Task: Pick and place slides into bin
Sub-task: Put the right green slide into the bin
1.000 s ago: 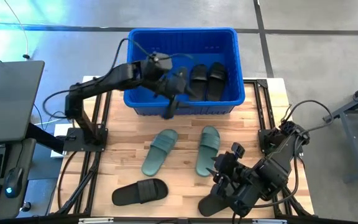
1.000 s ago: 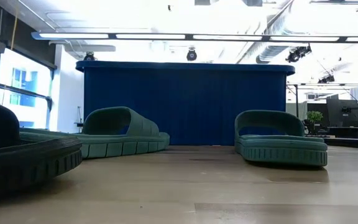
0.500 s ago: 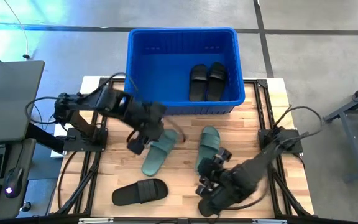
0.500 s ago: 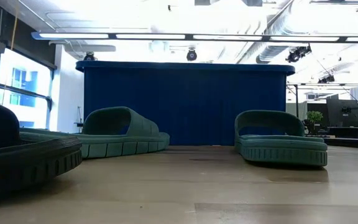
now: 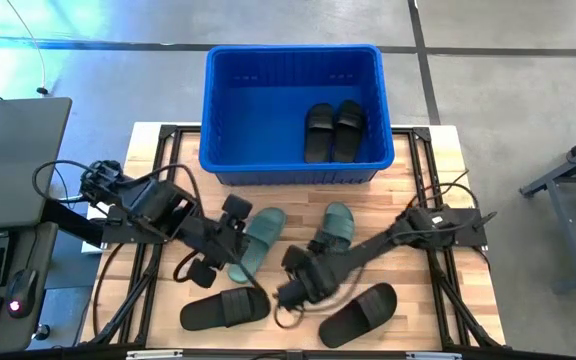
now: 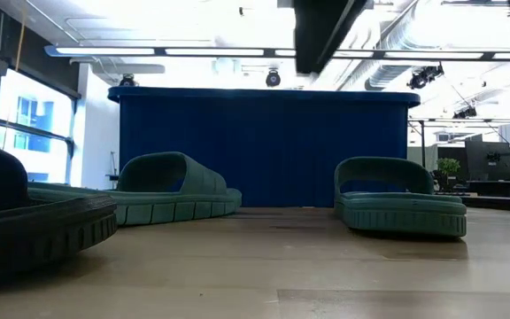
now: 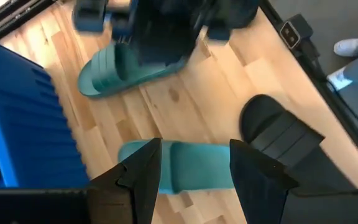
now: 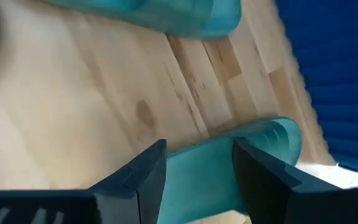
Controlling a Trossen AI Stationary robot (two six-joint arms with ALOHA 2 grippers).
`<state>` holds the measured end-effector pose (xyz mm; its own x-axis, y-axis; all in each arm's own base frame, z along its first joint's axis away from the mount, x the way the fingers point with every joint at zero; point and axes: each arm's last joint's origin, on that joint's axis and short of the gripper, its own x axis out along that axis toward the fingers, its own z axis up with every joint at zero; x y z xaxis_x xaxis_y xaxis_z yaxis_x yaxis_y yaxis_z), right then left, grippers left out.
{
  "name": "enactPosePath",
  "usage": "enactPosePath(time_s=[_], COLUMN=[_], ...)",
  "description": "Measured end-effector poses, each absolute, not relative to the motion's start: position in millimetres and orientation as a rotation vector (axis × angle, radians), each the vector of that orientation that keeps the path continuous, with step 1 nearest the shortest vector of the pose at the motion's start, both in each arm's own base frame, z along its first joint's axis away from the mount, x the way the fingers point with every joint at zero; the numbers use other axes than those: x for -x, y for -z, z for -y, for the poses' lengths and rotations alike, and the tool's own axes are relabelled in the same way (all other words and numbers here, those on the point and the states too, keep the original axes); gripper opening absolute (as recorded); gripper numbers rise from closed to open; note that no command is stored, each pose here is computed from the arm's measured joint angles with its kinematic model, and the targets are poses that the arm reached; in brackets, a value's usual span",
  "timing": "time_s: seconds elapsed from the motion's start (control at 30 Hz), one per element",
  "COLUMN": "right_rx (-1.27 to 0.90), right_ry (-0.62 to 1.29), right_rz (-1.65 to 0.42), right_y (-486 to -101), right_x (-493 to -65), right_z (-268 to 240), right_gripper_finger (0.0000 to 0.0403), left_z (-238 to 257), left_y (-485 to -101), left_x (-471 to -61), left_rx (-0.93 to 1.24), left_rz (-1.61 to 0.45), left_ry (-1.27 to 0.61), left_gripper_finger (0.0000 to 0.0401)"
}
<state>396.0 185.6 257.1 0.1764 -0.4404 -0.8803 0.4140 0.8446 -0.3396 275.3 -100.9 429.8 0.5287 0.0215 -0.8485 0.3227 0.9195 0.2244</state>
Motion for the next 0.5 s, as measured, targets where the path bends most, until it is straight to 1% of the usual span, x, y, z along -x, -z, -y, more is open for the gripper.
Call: enactPosePath(time_s=[0.13, 0.23, 0.33, 0.5], right_rx=[0.019, 0.024, -0.008, -0.036], right_ry=[0.614, 0.656, 0.72, 0.838], right_rz=[-1.313, -1.355, -1.441, -1.529], right_y=[-247.1, -234.0, -219.7, -204.5], right_x=[-408.1, -407.2, -392.8, -354.2], right_z=[-166.1, -156.8, -146.9, -133.0], right_gripper_finger=[0.0173, 0.0173, 0.0173, 0.0173], left_z=[115.2, 126.0, 136.8, 151.8], left_y=[-429.8, -429.8, -429.7, -429.4], left_x=[-269.7, -264.8, -259.2, -250.0], left_rx=[-0.344, -0.311, -0.292, -0.307], left_rz=[-0.998, -0.997, -0.997, -0.997], left_ry=[0.191, 0.198, 0.213, 0.255], left_gripper_finger=[0.0172, 0.0172, 0.0172, 0.0172])
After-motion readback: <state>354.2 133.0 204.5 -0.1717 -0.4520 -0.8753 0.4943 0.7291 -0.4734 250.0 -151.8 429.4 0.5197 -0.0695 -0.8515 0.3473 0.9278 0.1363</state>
